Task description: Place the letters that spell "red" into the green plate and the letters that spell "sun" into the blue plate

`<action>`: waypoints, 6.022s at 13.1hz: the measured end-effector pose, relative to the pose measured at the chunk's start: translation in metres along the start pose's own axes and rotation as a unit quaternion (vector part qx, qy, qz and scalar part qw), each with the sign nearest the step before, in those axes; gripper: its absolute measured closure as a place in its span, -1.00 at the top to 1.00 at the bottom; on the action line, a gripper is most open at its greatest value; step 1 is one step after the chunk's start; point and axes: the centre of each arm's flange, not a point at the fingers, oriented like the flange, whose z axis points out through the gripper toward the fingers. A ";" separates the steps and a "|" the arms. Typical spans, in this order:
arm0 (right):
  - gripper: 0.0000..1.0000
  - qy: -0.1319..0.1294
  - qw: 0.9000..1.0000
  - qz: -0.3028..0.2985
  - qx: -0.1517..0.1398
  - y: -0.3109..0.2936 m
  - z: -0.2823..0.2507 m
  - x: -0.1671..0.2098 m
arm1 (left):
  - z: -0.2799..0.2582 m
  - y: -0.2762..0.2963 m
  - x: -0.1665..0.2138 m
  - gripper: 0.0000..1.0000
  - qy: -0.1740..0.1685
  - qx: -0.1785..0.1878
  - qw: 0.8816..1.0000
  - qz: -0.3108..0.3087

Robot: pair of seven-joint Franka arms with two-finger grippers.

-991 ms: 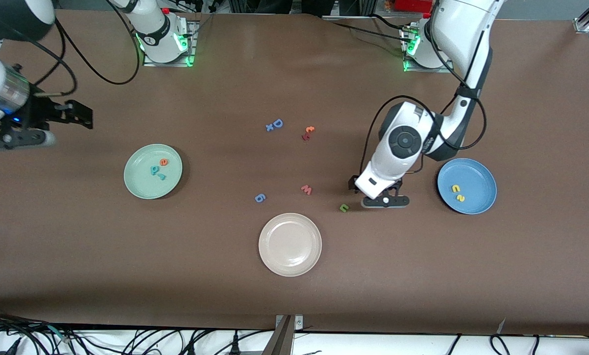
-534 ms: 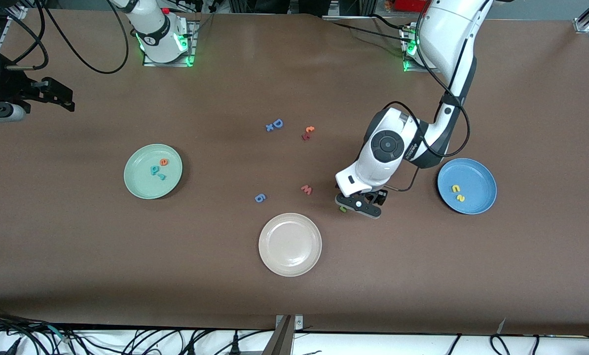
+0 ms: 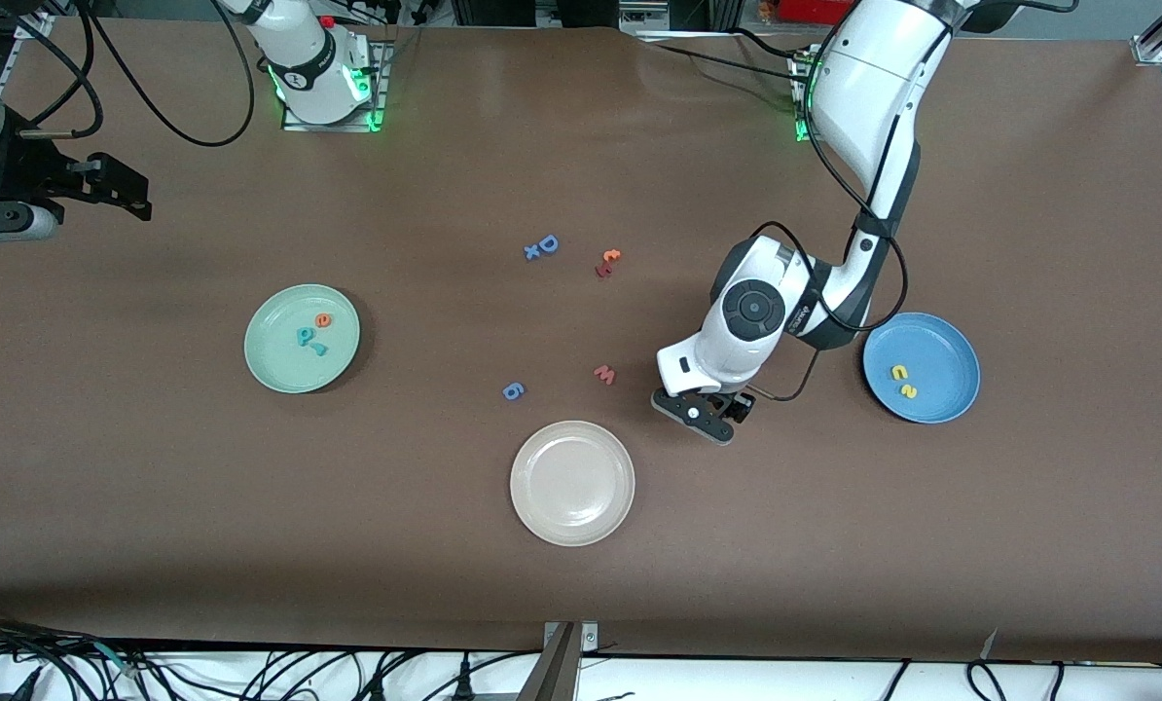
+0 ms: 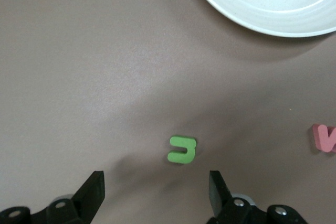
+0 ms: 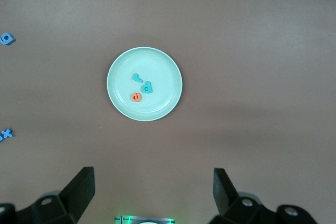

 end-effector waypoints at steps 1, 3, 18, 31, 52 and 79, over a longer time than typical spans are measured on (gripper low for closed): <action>1.00 0.002 1.000 0.003 0.001 0.003 0.000 0.000 | 0.004 0.001 0.000 0.67 0.004 -0.002 1.000 -0.001; 1.00 0.004 1.000 0.006 0.003 0.006 0.000 0.001 | 0.010 0.005 0.001 0.61 0.009 -0.010 1.000 -0.008; 1.00 0.006 1.000 0.017 0.021 0.014 0.006 0.006 | 0.032 0.012 0.003 -0.12 0.015 -0.011 1.000 -0.005; 1.00 0.006 1.000 0.015 0.022 0.012 0.006 0.007 | -0.017 -0.068 -0.002 -0.44 0.007 0.005 1.000 -0.004; 1.00 0.006 1.000 0.014 0.022 0.012 0.006 0.007 | -0.033 -0.283 -0.197 -0.22 -0.118 -0.005 0.993 0.011; 1.00 0.006 1.000 0.014 0.022 0.011 0.006 0.007 | -0.359 -0.247 -0.153 1.00 0.012 -0.024 0.970 -0.243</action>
